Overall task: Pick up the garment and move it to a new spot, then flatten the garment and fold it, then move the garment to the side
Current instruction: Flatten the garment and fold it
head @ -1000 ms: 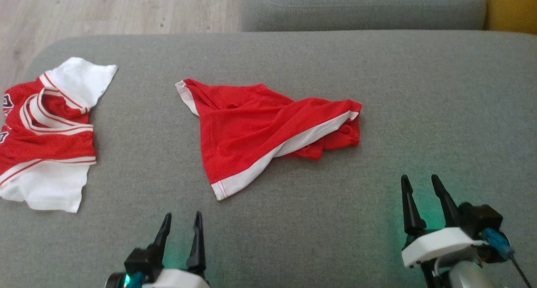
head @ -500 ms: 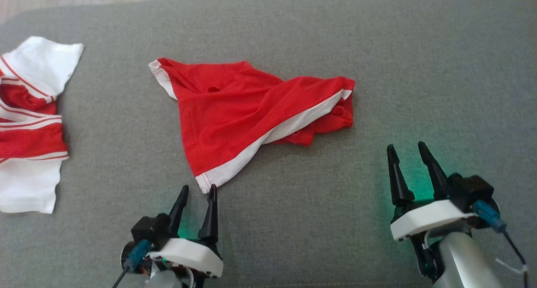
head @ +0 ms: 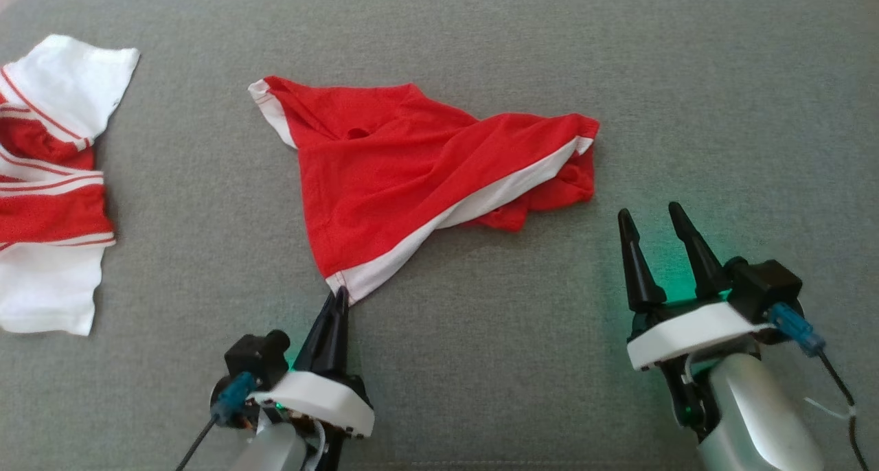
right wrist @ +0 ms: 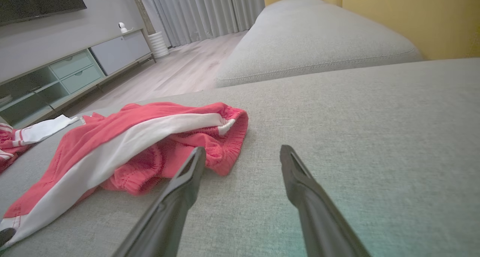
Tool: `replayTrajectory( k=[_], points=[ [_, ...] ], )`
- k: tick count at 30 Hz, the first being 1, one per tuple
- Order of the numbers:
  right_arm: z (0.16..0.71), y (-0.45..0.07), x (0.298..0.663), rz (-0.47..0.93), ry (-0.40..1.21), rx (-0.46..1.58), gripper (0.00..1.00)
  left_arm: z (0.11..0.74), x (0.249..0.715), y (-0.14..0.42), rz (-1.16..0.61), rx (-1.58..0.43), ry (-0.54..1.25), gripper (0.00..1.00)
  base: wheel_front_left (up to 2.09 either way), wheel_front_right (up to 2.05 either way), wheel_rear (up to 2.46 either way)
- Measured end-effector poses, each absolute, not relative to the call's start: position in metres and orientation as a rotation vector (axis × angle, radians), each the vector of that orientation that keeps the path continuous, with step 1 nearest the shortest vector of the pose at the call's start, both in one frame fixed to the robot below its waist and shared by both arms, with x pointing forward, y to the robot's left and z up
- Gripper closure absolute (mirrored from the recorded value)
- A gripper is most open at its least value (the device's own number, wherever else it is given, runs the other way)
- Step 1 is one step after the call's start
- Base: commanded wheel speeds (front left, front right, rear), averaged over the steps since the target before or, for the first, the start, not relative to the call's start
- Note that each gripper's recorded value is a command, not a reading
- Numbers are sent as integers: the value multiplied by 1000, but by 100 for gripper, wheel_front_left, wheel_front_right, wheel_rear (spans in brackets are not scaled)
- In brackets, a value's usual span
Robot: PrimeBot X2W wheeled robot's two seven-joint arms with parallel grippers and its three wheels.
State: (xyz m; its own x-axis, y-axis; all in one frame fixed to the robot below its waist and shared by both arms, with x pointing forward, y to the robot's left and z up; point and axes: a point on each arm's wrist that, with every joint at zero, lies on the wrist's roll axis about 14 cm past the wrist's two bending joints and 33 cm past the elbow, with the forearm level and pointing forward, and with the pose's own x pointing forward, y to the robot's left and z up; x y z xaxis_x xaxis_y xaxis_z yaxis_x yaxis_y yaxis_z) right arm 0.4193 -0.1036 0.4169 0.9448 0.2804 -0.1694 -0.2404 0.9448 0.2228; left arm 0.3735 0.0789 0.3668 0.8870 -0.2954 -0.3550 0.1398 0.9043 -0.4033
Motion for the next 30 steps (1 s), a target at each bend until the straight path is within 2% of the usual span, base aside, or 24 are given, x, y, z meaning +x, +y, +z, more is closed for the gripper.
replayTrajectory(
  k=[3,10,13,20,30],
  points=[
    [416,-97,423,284,206,214,0,369,377,86,-207,-371,411,100,0,0,0],
    [407,-77,437,309,246,309,0,405,404,122,-109,-345,257,100,0,0,0],
    [407,-65,446,329,257,359,0,402,403,125,-104,-331,261,100,0,0,0],
    [391,-61,461,280,323,490,0,397,404,132,-83,-329,272,100,0,0,0],
    [395,-42,474,339,323,495,0,395,405,137,-69,-324,276,100,0,0,0]
  ],
)
